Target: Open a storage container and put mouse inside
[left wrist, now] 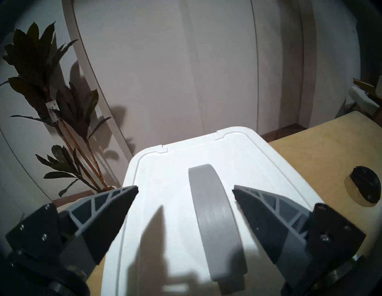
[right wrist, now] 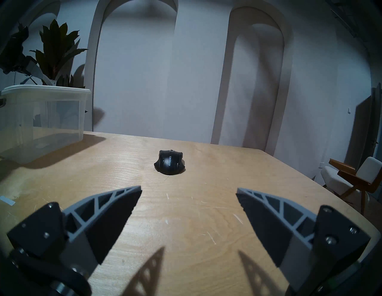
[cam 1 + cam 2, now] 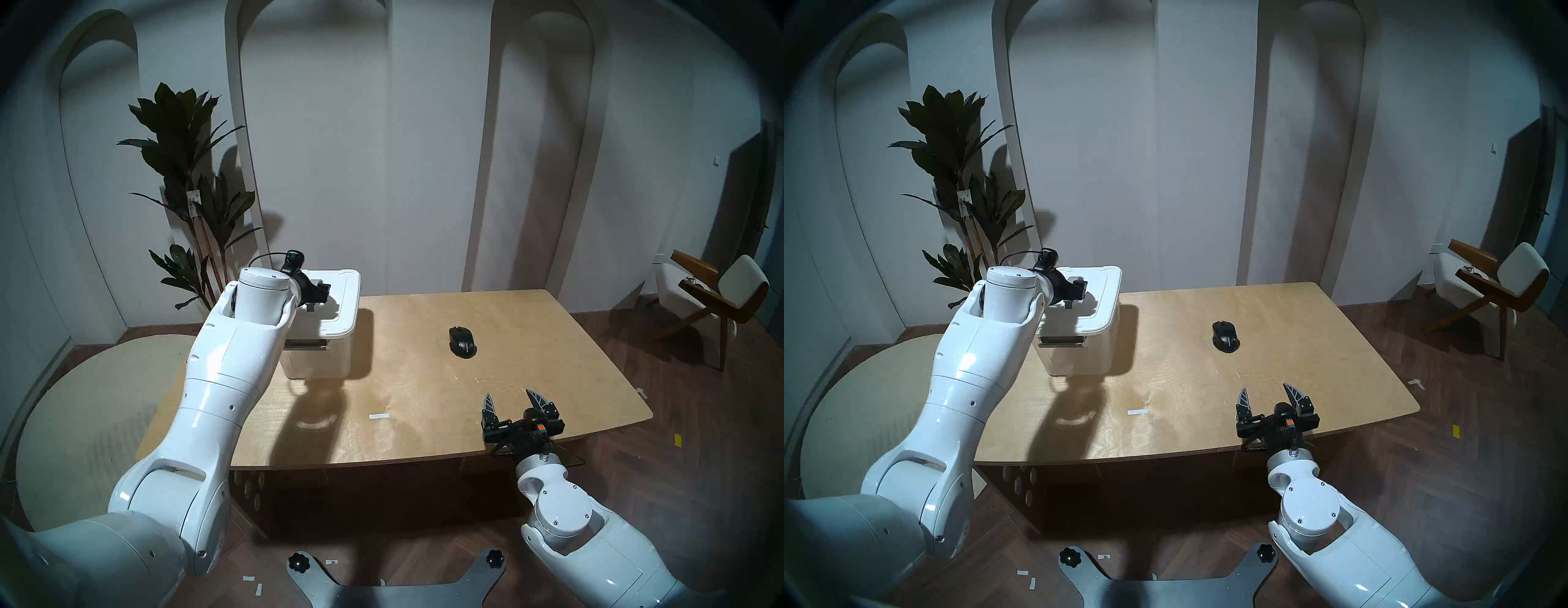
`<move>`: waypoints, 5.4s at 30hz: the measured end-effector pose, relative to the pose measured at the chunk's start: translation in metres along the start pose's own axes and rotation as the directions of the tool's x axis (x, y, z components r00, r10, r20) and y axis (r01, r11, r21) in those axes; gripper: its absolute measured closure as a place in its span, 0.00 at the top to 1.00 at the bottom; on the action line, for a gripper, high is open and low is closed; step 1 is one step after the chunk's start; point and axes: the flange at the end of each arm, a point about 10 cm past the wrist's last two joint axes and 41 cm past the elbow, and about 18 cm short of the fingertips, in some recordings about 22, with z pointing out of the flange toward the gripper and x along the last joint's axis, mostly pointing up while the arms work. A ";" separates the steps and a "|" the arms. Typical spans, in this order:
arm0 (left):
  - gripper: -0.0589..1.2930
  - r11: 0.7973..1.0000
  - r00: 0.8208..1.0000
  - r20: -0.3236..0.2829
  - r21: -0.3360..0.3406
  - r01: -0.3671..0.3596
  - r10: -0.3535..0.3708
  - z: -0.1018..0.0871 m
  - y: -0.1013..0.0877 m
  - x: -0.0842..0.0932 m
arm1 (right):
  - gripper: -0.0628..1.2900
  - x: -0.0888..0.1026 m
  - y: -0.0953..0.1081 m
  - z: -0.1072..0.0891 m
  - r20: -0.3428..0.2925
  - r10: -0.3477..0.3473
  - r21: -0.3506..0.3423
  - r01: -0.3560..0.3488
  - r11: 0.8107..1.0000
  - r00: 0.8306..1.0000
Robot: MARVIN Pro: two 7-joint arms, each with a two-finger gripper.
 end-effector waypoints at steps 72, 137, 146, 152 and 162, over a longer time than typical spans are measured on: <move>0.28 0.852 0.986 -0.020 0.506 -0.133 0.166 -0.132 -0.176 -0.008 | 0.96 -0.001 -0.001 0.000 0.002 -0.003 -0.002 0.003 1.000 1.000; 0.28 0.975 0.996 0.028 0.207 -0.084 0.079 -0.055 -0.071 -0.181 | 0.96 0.001 -0.002 -0.001 -0.001 0.006 0.006 -0.006 1.000 1.000; 0.28 0.977 0.998 0.062 0.209 -0.046 0.034 -0.039 -0.073 -0.195 | 0.96 0.001 -0.002 -0.001 -0.001 0.006 0.006 -0.006 1.000 1.000; 0.28 0.977 0.998 0.043 0.207 -0.047 0.039 -0.027 -0.069 -0.180 | 0.96 0.000 -0.001 0.000 -0.001 0.005 0.006 -0.005 1.000 1.000; 0.28 0.982 0.998 0.033 0.182 -0.056 0.051 -0.007 -0.059 -0.166 | 0.96 0.000 -0.001 0.000 0.000 0.005 0.006 -0.005 1.000 1.000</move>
